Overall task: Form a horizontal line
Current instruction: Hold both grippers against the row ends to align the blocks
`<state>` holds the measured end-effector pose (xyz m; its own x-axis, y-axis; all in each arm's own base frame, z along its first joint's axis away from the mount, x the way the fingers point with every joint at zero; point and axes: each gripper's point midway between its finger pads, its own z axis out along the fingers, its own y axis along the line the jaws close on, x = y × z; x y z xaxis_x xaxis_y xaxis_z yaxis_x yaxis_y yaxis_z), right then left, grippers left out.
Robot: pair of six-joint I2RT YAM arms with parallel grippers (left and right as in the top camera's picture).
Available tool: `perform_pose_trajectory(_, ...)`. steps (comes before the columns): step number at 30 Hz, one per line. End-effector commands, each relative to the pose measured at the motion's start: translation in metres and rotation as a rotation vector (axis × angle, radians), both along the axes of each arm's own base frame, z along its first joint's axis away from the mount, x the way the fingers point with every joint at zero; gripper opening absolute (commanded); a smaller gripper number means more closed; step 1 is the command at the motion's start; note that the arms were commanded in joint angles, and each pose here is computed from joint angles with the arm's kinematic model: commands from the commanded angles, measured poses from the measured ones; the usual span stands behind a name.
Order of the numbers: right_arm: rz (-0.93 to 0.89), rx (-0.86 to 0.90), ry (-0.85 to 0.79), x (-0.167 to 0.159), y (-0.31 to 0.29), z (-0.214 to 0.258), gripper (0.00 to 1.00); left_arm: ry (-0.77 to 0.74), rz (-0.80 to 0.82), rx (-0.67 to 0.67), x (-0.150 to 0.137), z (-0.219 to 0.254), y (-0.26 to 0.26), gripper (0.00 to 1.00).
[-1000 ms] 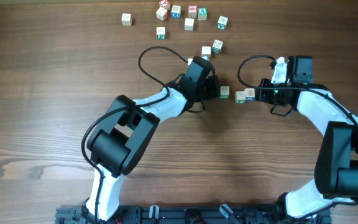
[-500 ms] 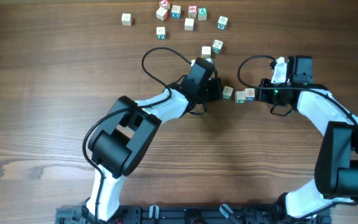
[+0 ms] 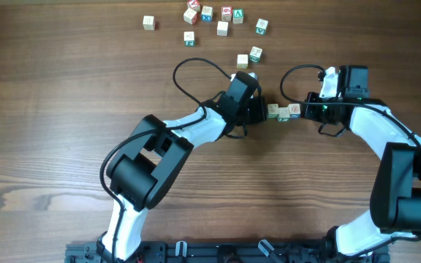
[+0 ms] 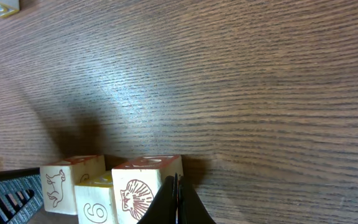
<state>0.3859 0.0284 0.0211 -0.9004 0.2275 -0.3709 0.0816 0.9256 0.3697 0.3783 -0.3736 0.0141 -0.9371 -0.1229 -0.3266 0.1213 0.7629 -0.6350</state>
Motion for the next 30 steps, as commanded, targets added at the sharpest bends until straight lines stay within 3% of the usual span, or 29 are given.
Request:
perform_pose_trajectory(1,0.029,0.019,0.010,-0.003,0.006,-0.005,0.04,0.006,-0.036,0.006,-0.006,-0.008,-0.004,0.04)
perform_pose_trajectory(17,-0.013,-0.055,0.029,-0.004,-0.008,-0.010,0.04,0.006,-0.036,0.007,-0.006,-0.008,-0.004,0.04)
perform_pose_trajectory(30,-0.021,0.047,0.059,-0.009,0.007,-0.008,0.04,0.006,-0.036,0.007,-0.006,-0.008,-0.004,0.04)
